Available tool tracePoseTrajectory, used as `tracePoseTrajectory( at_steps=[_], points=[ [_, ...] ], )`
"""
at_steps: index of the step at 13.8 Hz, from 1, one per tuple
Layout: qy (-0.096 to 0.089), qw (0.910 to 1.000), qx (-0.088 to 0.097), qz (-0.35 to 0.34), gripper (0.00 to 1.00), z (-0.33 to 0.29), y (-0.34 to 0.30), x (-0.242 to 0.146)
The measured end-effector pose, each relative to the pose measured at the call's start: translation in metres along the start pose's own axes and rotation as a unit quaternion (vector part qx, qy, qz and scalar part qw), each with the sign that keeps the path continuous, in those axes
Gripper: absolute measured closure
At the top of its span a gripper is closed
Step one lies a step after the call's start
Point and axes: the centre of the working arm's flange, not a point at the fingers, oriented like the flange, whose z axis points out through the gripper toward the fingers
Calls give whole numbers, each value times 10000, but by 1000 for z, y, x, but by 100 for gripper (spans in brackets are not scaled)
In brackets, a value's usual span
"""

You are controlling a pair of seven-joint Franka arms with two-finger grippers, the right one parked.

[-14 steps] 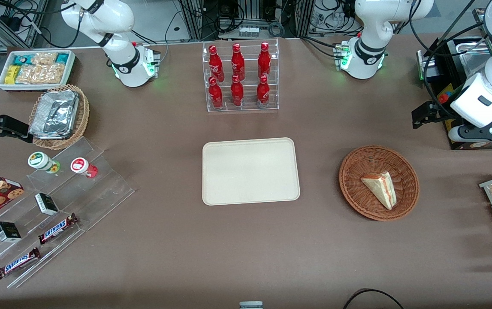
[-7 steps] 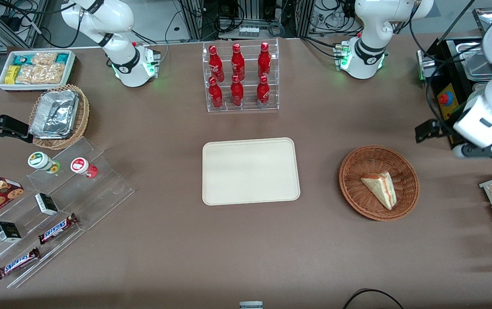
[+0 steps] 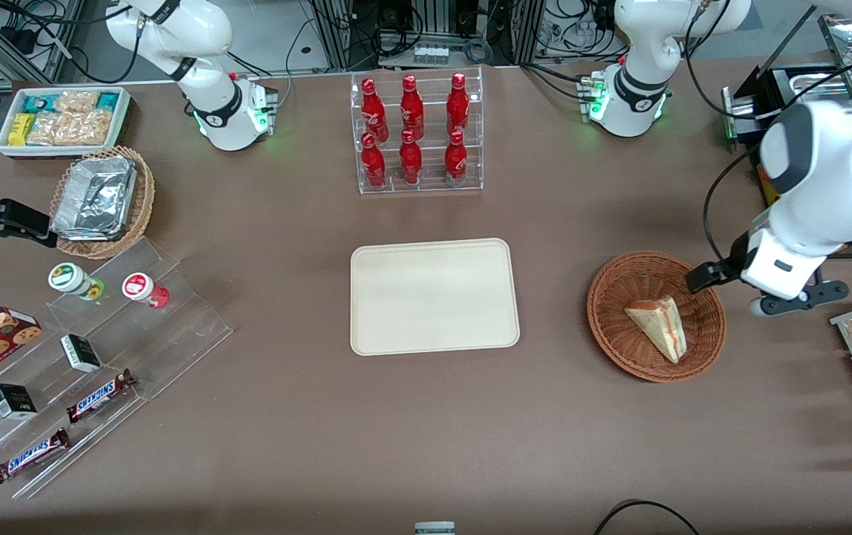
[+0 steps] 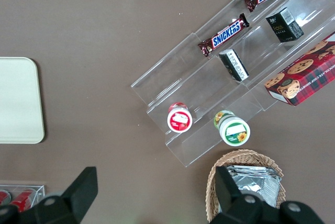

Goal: Place sandwich from basket to tray
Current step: 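Lower the left gripper and close it on the triangular sandwich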

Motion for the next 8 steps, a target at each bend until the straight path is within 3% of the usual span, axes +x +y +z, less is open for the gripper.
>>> tracePoseTrajectory(
  at_steps=[8],
  points=[
    [235,9961,-106,-843,0,105,2,-15]
  ],
)
